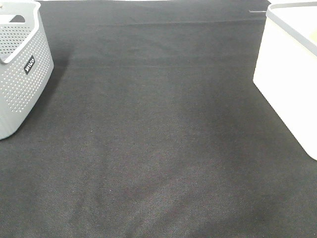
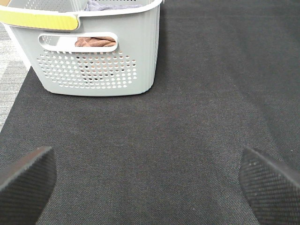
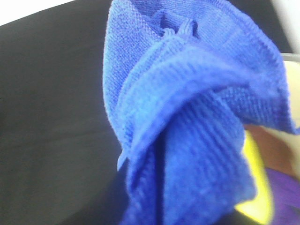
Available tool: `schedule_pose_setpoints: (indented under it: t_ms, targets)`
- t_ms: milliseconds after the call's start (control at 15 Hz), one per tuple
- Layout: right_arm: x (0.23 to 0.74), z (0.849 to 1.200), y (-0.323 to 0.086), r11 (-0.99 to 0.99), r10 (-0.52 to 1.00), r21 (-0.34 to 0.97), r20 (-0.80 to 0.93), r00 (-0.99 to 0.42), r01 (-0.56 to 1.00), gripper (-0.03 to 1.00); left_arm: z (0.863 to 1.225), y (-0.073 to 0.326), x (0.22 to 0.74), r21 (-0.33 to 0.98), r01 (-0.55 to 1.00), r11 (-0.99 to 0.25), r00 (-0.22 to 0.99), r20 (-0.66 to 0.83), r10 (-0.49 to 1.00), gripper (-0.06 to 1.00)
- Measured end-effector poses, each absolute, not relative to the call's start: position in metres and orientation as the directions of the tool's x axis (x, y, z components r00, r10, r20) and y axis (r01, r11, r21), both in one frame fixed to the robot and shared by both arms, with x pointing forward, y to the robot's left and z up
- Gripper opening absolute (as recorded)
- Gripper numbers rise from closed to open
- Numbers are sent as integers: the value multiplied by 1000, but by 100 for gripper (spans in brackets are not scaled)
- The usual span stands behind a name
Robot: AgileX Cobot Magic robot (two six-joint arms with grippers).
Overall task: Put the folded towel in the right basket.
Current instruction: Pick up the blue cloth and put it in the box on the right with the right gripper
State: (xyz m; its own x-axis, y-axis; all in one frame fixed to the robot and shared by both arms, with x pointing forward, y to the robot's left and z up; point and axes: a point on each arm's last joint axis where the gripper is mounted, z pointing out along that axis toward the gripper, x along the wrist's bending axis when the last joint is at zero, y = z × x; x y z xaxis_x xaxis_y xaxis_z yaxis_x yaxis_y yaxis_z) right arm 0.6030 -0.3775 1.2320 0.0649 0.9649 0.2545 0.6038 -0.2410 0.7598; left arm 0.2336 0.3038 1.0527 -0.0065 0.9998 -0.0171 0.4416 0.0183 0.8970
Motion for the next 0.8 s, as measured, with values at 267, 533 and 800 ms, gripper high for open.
schedule_pose_setpoints:
  t_ms: [267,533,800]
  targets:
    - [627,1190,-412,-247,969,688,180,169,683,15,1053,304,234,897,442,16,-6,-15,1000,99]
    - [653,1140,-424,-302,953,575,200,228,760,54,1053,304,234,897,442,16,-6,-15,1000,99]
    - [660,1120,-429,-311,951,521,173,258,795,94,1053,304,234,897,442,16,-6,-15,1000,99]
